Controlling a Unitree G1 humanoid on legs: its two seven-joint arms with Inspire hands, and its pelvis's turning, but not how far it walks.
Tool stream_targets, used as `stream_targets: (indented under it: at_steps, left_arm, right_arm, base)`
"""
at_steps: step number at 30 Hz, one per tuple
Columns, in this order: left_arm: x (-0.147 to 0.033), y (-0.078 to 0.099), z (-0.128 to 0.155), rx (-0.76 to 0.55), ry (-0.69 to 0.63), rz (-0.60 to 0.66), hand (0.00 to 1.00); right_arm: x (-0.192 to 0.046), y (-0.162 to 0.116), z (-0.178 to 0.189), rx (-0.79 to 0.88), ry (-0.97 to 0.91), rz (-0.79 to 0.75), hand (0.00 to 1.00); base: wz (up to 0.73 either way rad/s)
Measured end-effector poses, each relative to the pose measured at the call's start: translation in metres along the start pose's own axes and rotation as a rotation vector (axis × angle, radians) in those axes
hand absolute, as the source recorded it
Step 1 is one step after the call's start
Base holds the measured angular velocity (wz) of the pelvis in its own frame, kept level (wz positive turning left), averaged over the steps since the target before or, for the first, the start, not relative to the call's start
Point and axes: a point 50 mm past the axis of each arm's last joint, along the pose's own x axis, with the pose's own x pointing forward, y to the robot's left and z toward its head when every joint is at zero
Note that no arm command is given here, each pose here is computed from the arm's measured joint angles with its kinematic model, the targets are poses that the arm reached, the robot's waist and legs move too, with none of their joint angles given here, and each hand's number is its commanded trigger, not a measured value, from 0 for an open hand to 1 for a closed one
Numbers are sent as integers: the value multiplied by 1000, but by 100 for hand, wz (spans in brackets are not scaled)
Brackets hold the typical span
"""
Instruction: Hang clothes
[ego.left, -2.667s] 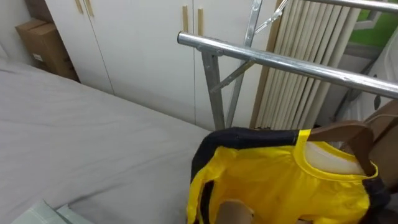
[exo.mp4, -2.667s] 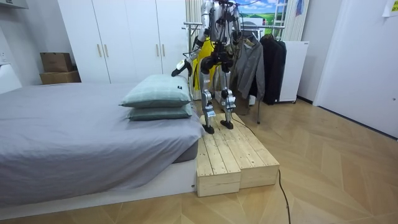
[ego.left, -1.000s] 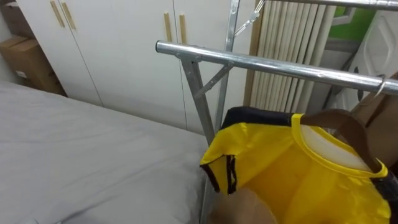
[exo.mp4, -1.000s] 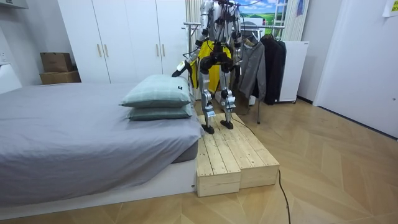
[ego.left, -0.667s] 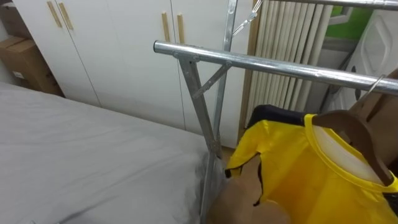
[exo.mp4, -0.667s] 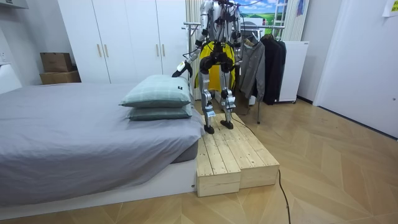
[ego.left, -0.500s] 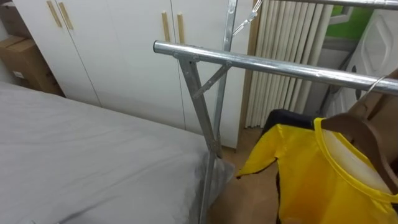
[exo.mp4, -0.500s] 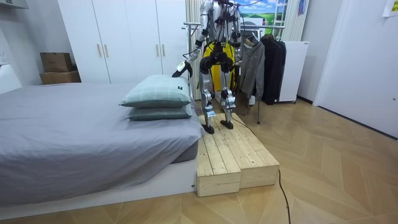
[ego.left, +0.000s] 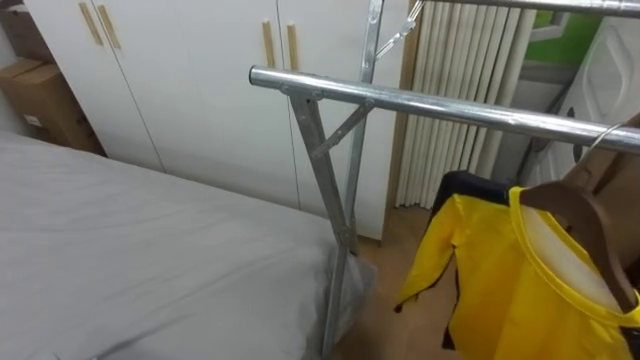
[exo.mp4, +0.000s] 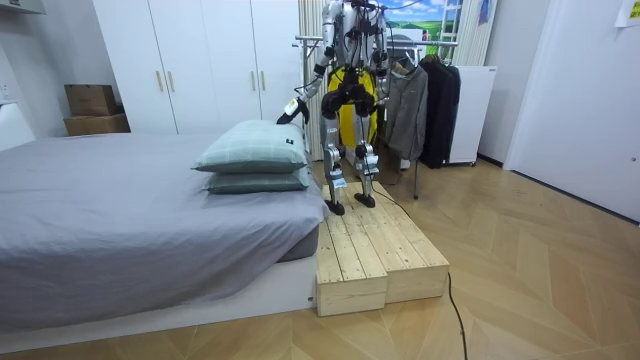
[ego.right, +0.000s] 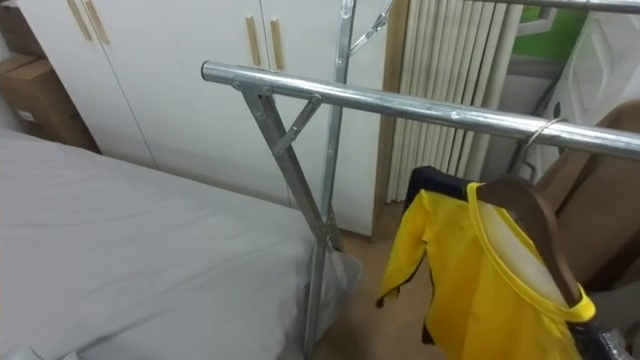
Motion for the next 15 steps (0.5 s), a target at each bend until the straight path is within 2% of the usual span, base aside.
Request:
stream_targets:
  at_steps: [5, 8, 10, 15]
  left_arm:
    - [1, 0, 4, 12, -23, -15, 0]
    - [1, -1, 7, 33, -51, -22, 0]
    - [1, -6, 12, 43, -68, -31, 0]
    - [0, -13, 25, 40, -118, -60, 0]
  right_arm:
    - [0, -2, 6, -59, -13, -18, 0]
    - [1, 1, 15, -101, -28, -22, 0]
    - [2, 1, 19, -117, -32, -30, 0]
    - [2, 0, 22, -115, -37, -41, 0]
  base:
    - [25]
    - [56]
    - [88]
    - [122]
